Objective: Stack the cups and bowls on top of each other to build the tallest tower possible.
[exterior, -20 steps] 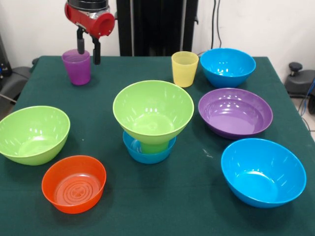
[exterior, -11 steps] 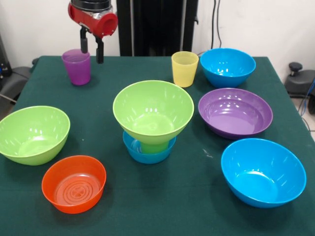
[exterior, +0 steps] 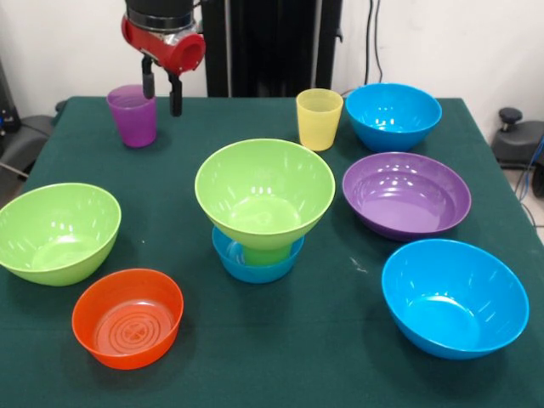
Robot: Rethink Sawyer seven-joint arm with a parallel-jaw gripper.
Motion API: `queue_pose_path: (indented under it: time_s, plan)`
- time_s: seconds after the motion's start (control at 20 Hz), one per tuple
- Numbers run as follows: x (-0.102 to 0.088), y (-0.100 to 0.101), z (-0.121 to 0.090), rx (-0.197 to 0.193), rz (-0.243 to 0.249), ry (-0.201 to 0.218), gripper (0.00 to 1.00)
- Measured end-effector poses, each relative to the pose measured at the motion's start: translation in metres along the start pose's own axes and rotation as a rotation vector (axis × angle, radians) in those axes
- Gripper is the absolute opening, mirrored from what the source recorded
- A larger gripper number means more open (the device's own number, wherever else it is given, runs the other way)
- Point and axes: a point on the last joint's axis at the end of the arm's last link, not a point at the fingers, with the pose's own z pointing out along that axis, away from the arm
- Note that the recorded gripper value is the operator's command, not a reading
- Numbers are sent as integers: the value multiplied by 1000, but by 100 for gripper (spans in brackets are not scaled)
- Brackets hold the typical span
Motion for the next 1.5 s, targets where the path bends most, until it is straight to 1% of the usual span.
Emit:
queue_pose_path:
  time_s: [0.4,0.6,0.95,1.1,1.2,1.3,1.5]
  plan:
    - [4,0,16,-14,1,-3,100]
    - [7,-3,24,-11,5,4,100]
    - [7,-7,25,-4,9,6,100]
    - [3,-8,15,1,12,0,100]
    - [0,-10,5,10,15,-4,100]
    - [-6,-13,-11,20,22,-12,100]
    - [-12,-18,-26,31,31,-20,100]
